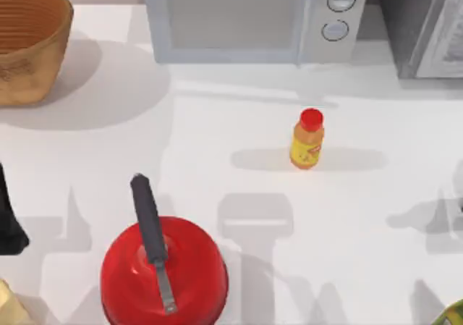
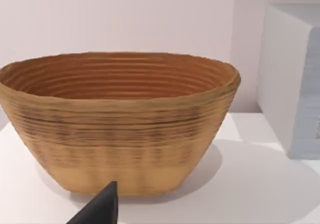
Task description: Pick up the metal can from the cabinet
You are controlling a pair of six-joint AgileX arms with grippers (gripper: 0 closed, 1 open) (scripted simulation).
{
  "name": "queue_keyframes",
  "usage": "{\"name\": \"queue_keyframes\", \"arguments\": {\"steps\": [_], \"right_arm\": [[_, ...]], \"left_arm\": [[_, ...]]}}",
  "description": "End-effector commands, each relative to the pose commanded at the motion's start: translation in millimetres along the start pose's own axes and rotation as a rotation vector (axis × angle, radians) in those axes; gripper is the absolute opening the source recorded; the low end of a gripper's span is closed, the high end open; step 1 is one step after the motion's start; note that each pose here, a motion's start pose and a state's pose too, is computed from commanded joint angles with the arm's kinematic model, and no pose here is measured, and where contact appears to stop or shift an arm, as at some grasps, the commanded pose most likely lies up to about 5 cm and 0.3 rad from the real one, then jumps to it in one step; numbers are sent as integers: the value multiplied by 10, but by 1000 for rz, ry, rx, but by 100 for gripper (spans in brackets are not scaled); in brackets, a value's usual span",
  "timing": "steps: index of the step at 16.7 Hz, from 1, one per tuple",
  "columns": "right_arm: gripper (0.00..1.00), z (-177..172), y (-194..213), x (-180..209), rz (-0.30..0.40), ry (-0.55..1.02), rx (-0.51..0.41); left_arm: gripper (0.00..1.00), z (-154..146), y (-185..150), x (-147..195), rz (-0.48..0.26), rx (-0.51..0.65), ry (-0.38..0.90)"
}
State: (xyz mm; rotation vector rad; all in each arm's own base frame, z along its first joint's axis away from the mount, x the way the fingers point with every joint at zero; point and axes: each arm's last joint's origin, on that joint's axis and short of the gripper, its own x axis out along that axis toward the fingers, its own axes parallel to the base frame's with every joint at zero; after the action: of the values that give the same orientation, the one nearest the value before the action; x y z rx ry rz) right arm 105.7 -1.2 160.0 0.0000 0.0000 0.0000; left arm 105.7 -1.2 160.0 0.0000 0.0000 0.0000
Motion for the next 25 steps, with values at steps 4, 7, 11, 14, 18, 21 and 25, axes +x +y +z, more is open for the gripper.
{"name": "queue_keyframes", "arguments": {"steps": [4, 7, 11, 14, 18, 21, 25], "right_arm": [[100, 81, 1, -1, -3, 4, 0], [100, 400, 12, 11, -9, 17, 0], [100, 1136, 48, 123, -10, 30, -1], [100, 1790, 102, 324, -7, 35, -3], [100, 2598, 215, 721, -2, 27, -4], [100, 3057, 317, 1037, 0, 13, -3], [100, 3406, 436, 1371, 1, 1, 0]], "left_arm": [[100, 0, 0, 0, 0, 0, 0], [100, 0, 0, 0, 0, 0, 0], [100, 0, 0, 0, 0, 0, 0], [100, 0, 0, 0, 0, 0, 0], [100, 0, 0, 0, 0, 0, 0], [100, 0, 0, 0, 0, 0, 0], [100, 0, 0, 0, 0, 0, 0]]}}
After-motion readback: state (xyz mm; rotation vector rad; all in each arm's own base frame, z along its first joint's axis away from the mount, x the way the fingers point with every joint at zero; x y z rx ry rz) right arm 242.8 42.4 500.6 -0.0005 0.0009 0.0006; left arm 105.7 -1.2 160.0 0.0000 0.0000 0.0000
